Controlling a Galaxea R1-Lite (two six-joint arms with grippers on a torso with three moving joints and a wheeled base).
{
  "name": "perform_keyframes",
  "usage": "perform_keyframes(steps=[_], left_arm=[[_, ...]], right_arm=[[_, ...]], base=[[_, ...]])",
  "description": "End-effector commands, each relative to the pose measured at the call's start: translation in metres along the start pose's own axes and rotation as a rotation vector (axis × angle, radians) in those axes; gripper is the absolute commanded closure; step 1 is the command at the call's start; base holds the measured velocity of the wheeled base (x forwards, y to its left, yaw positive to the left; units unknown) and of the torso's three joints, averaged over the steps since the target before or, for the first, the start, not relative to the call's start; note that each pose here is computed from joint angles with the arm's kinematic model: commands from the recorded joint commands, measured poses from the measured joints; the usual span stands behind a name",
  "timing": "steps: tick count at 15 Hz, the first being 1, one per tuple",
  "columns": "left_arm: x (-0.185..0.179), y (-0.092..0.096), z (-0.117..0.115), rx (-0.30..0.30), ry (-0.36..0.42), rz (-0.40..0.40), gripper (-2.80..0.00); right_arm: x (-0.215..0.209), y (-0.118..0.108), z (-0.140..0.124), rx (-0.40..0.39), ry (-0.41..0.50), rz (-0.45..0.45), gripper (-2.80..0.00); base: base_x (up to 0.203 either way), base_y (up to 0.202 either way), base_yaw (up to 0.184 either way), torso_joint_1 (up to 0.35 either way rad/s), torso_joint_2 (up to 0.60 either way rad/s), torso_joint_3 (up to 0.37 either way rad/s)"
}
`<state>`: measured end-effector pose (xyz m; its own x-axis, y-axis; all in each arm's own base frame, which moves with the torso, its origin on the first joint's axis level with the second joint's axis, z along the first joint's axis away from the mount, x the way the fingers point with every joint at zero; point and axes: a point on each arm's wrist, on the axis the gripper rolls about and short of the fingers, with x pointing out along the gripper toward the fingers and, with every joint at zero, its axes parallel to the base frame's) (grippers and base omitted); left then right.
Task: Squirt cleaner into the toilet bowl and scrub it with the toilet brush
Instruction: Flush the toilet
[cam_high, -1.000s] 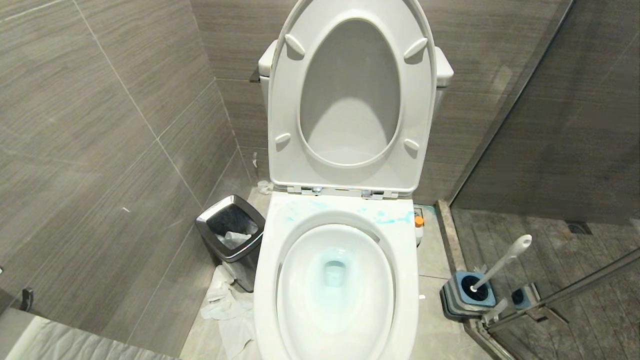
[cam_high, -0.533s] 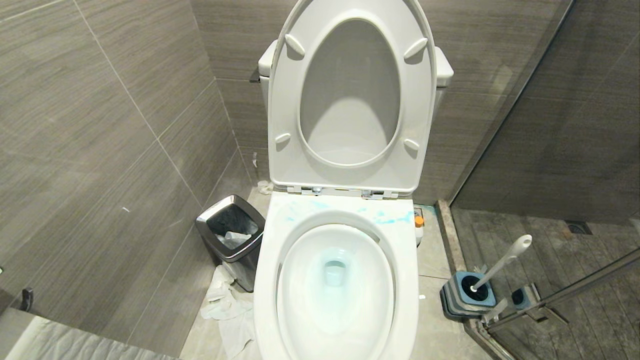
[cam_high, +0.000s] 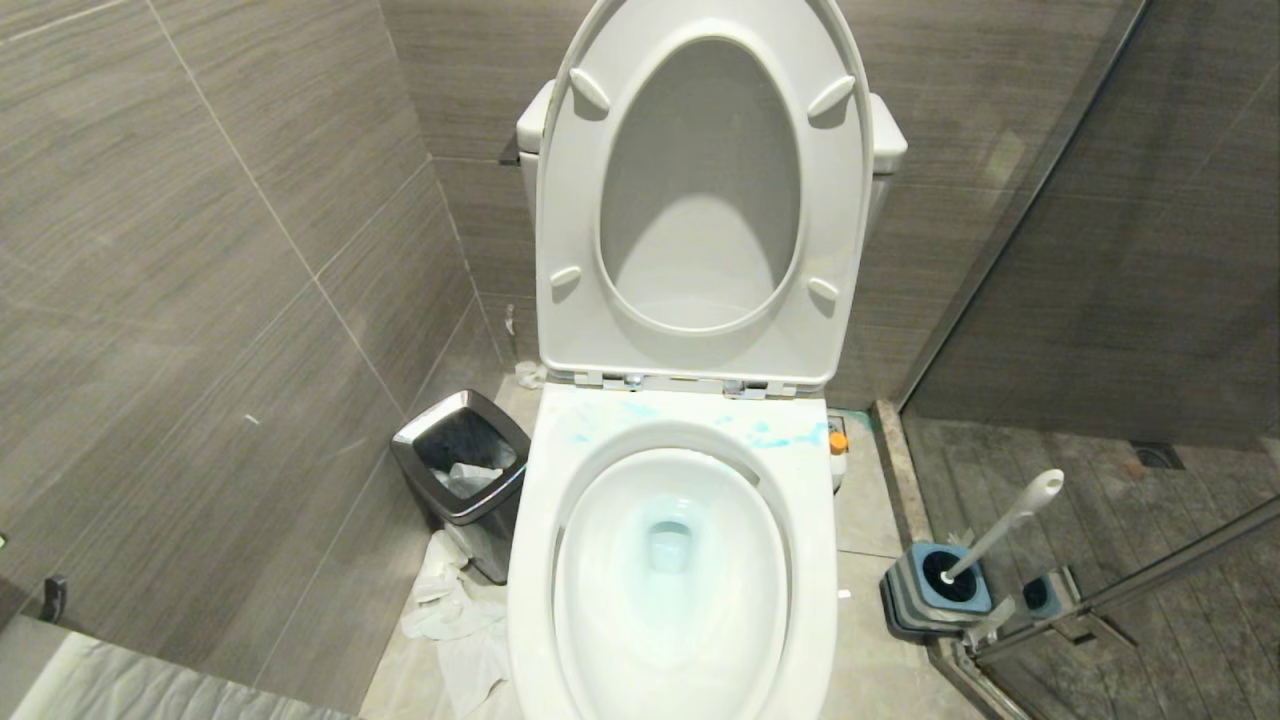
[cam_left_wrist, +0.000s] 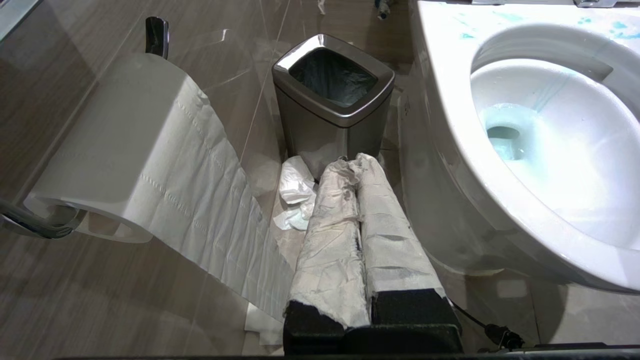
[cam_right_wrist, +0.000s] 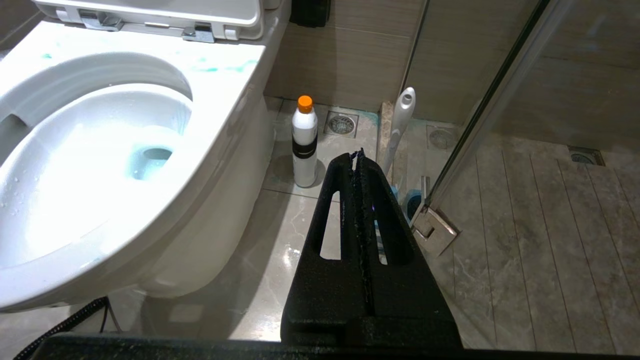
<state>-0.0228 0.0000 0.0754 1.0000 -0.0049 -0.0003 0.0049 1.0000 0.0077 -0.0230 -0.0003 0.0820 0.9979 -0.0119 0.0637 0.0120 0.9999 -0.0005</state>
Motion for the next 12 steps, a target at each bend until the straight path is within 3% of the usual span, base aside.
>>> perform_keyframes(steps=[1, 12], left_arm=[[0.0001, 0.0000, -0.0004, 0.000, 0.001, 0.000, 0.00], [0.0001, 0.0000, -0.0004, 0.006, 0.001, 0.000, 0.00]], right_arm=[[0.0015, 0.0000, -0.0068, -0.001, 0.024, 0.000, 0.00], [0.0015, 0.0000, -0.0068, 0.001, 0.024, 0.000, 0.00]], base=[[0.000, 0.000, 0.000, 0.000, 0.00, 0.000], [0.000, 0.000, 0.000, 0.000, 0.00, 0.000]])
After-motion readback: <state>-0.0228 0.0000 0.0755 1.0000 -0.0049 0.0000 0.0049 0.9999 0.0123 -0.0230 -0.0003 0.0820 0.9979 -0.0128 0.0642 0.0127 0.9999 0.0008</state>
